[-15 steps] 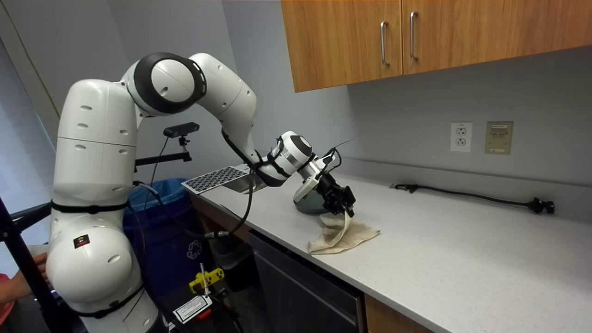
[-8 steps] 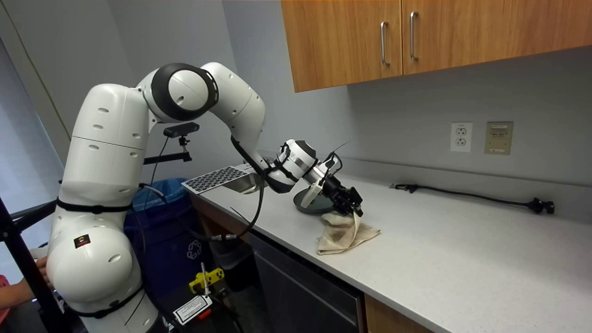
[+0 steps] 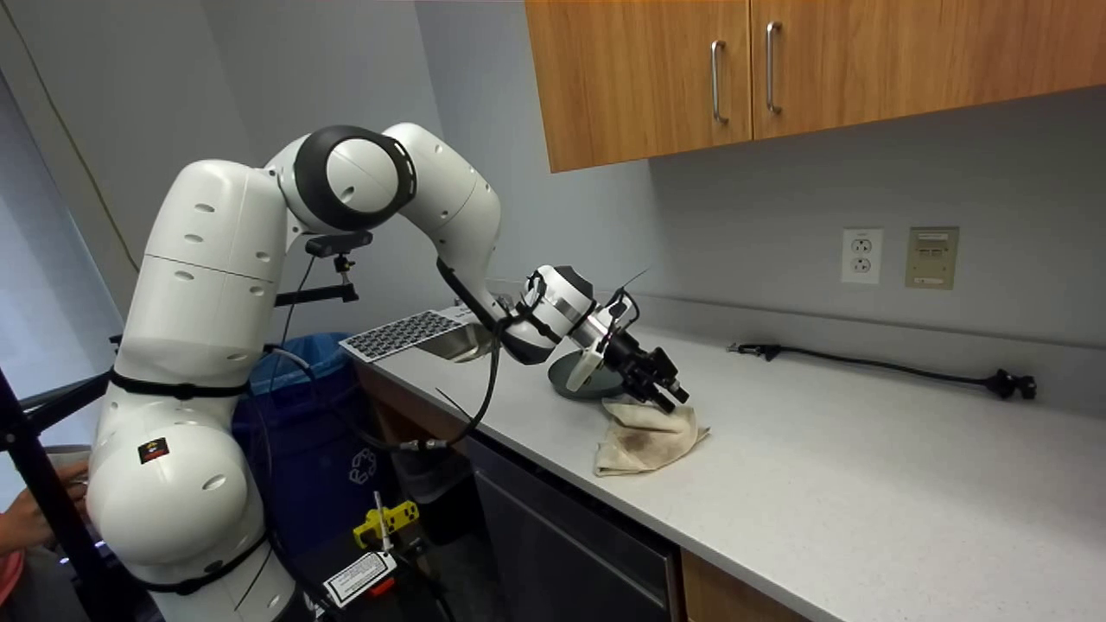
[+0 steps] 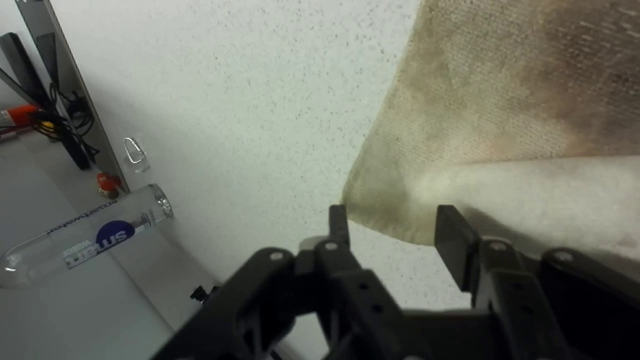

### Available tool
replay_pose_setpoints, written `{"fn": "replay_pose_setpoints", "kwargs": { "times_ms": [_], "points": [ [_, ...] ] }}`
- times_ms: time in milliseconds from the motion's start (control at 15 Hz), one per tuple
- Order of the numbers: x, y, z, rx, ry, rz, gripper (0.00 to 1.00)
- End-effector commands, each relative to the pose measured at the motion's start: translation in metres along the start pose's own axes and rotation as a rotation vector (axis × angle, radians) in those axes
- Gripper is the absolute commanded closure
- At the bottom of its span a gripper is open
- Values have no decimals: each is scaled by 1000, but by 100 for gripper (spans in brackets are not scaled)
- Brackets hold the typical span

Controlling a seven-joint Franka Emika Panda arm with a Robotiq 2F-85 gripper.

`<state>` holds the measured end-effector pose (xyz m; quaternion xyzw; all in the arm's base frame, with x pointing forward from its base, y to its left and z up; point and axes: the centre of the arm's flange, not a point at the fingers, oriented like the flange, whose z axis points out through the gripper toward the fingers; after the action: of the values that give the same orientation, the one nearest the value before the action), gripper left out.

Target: Fold the towel into a triangle twice

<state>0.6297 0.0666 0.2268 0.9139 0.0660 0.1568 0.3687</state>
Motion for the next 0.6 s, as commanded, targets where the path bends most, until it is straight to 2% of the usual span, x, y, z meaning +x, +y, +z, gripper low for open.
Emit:
{"fn": "replay_pose_setpoints", "kwargs": {
  "times_ms": [0,200,533],
  "points": [
    [8,-7,0,39,-16,48,18],
    [7,-12,-4,112,-56,73,0],
    [8,-15,-7,237,-56,-6,0]
  ]
}}
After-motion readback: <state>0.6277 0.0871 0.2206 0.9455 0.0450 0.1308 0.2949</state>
